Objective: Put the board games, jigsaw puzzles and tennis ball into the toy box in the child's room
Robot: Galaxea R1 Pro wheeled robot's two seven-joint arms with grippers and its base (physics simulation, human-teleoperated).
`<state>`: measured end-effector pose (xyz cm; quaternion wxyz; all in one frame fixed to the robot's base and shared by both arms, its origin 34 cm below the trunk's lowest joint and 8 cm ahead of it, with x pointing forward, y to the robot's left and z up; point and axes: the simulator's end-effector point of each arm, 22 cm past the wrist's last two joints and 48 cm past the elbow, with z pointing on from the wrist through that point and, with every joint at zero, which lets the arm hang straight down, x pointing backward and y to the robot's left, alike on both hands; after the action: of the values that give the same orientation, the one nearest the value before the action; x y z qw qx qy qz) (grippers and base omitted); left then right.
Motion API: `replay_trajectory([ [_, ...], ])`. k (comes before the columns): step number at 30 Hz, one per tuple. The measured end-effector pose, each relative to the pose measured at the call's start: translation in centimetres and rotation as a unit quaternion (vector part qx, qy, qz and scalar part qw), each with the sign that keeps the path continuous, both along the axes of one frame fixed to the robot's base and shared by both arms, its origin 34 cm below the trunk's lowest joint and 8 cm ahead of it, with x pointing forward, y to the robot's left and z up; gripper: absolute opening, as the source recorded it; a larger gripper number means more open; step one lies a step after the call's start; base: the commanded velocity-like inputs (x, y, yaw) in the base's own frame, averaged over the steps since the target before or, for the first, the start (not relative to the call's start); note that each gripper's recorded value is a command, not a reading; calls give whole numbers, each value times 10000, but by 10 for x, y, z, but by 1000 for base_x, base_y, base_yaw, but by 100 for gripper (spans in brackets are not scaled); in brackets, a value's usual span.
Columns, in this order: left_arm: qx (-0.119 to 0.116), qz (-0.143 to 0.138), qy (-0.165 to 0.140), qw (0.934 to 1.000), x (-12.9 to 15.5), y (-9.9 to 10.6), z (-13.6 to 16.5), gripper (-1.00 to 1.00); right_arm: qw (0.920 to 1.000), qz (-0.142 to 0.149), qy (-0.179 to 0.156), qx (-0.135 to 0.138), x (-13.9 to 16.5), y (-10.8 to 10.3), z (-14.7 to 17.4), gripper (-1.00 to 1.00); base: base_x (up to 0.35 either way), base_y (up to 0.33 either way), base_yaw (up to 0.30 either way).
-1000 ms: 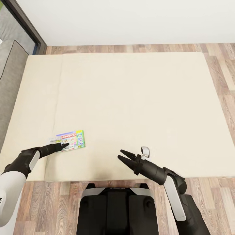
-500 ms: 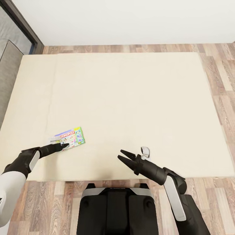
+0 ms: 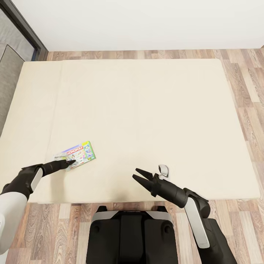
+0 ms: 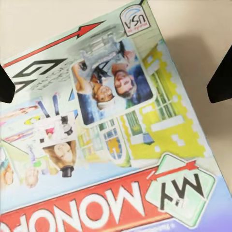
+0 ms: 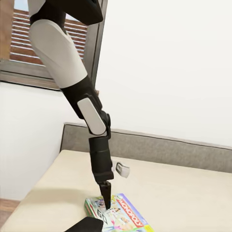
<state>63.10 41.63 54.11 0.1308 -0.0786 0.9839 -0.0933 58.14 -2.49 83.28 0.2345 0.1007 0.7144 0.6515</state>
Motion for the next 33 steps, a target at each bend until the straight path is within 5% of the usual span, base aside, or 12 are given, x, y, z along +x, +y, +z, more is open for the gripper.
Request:
replay_trajectory([
  [33,467,217,60,9987,25,17,5,100,10000,10,3,-18,-1,-1,-1,100,0,0,0],
])
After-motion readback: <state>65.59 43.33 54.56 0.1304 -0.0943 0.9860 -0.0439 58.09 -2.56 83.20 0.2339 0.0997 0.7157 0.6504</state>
